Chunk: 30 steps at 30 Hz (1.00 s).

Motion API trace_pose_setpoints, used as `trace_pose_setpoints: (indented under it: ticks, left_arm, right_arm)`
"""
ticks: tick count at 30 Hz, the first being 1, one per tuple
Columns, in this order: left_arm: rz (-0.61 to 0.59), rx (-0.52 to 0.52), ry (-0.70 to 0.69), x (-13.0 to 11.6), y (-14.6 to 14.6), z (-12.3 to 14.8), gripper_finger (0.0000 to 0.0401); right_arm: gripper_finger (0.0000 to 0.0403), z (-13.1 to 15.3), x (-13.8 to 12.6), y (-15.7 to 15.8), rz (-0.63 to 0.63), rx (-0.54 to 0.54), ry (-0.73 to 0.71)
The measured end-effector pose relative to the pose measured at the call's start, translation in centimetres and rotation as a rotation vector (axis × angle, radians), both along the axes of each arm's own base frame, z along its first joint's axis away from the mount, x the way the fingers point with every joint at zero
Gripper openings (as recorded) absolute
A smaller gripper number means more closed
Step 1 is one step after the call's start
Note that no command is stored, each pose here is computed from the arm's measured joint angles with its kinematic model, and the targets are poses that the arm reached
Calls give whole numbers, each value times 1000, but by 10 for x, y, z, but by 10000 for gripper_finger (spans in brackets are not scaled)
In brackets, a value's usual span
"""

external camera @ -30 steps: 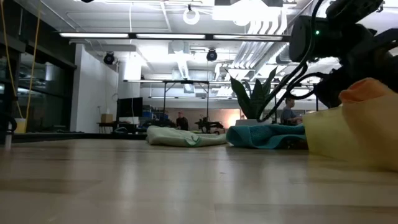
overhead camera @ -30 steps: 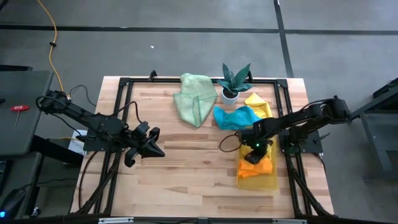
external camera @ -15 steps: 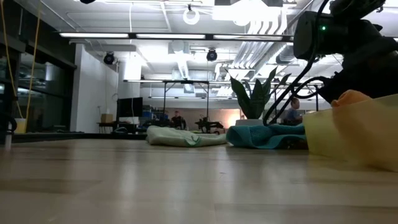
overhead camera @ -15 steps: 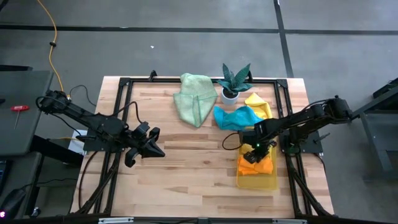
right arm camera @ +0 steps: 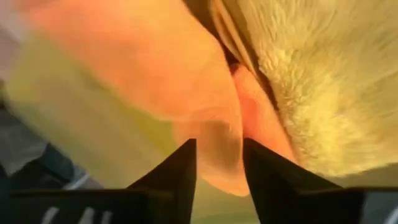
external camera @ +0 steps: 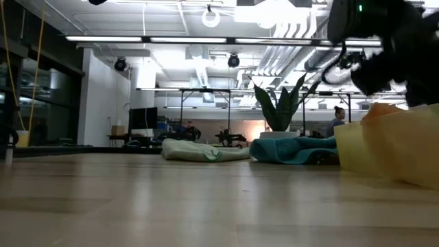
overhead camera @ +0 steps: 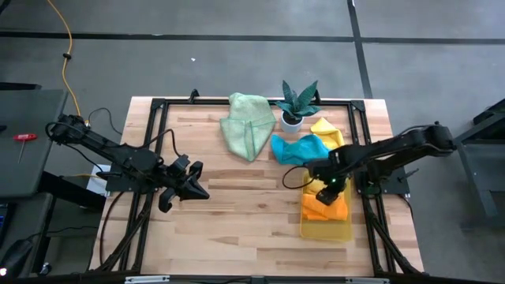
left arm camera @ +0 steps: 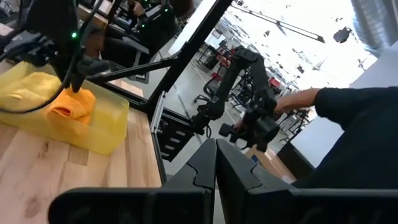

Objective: Fold microfiber towels
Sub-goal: Put the orange microfiber cloth into the yellow bin

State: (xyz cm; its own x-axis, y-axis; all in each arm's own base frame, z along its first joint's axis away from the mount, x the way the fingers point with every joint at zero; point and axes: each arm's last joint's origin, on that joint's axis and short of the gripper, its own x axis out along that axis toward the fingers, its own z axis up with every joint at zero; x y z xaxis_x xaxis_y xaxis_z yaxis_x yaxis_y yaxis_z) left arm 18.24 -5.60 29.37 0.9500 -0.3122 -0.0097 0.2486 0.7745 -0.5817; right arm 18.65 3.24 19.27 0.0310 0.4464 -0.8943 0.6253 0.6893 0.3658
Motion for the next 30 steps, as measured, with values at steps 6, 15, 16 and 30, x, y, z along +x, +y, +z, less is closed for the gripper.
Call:
trace_pose_setpoints:
  ticks: [6,15,16,30]
  left_arm:
    - [0,6,1,0,0,0,0]
    - [1,5,1,0,0,0,0]
    - [4,4,1,0,0,0,0]
    - [8,-4,4,0,0,0,0]
  right_arm:
    - [137,40,-6,-2,109,-114,-231]
    - [13,22,-1,27,61,-225,-358]
    - [16,17,3,30,30,-224,-388]
    - [0,-24,33,46,46,-243,-364]
